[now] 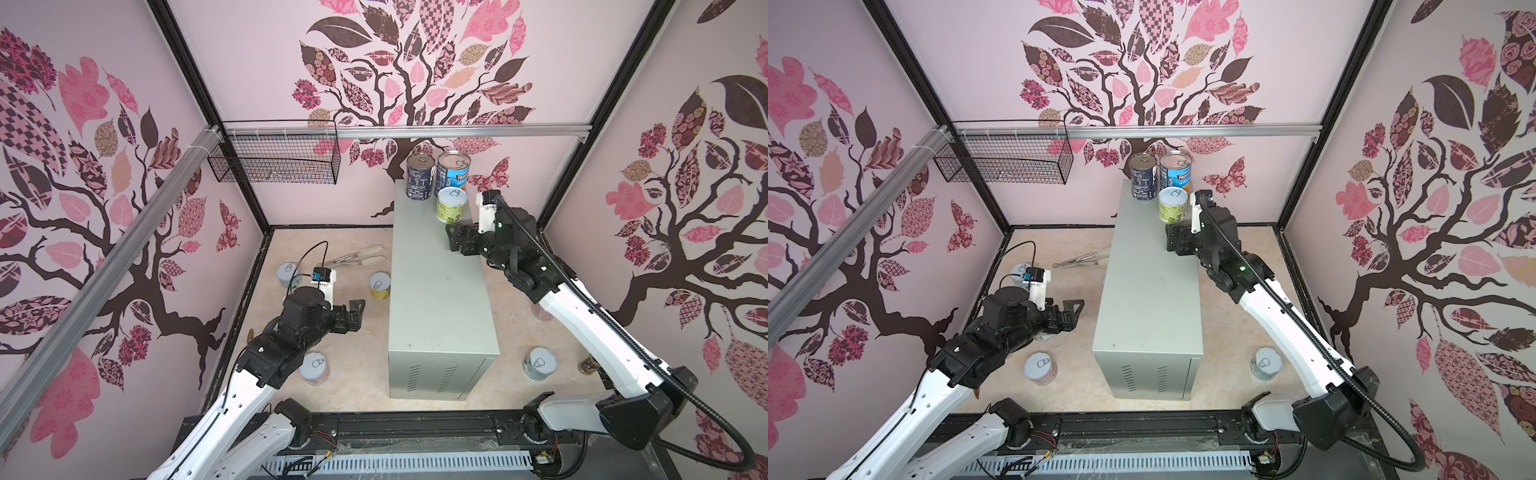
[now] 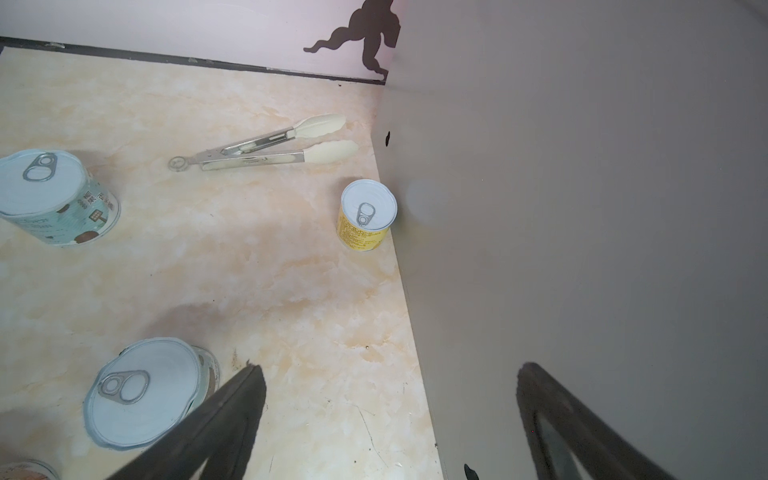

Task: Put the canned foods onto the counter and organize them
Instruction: 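Move the left gripper toward the yellow can while the right gripper lowers beside the cabinet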

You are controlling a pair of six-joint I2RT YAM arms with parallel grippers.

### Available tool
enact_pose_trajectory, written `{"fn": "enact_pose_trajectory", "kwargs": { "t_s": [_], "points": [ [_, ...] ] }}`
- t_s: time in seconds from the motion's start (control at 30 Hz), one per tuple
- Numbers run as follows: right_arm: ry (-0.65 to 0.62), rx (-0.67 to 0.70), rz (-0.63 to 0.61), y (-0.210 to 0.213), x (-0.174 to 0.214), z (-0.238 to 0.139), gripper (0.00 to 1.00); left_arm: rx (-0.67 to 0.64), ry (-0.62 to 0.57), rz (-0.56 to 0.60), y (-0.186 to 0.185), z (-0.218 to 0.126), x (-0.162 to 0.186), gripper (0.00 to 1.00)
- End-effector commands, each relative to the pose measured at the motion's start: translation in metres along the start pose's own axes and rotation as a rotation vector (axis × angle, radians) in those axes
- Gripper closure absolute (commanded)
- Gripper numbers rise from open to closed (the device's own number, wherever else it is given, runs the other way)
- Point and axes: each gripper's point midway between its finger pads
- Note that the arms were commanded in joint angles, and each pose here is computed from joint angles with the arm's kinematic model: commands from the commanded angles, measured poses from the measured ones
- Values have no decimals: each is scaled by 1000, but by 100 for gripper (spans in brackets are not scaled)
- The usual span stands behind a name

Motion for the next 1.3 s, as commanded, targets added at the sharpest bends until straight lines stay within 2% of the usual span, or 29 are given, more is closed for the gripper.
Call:
{"fn": "enact_pose_trajectory", "kwargs": {
  "t_s": [0.0, 0.13, 0.33, 0.53, 0.7, 1.0, 1.27],
  "points": [
    [-53, -82, 25, 12, -12, -41, 10, -12, 9, -12, 0, 2, -11, 2],
    [-91, -110, 54, 8, -8, -68, 6, -10, 55, -24, -4, 16, -13, 2],
    [-111, -78, 103, -15, 11, -95, 0, -32, 85, -39, -4, 38, -16, 2],
    [-161, -77, 218, -40, 29, -123, 0, -9, 147, -56, -13, 68, -20, 2],
    [-191, -57, 320, -66, 40, -140, 0, -38, 193, -65, -10, 92, -17, 2],
    [-118, 58, 299, -95, 79, -136, 0, -111, 288, -55, 3, 137, 4, 2],
    [-22, 62, 362, -110, 129, -107, 0, -109, 330, -103, 6, 174, 13, 2]
  ]
}}
Point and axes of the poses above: each gripper's point midway between its finger pads, its own z axis out along the fingers, its own y axis along the line the jaws close on, x = y × z, and after that the axes turned 11 degrees about z, right-handed
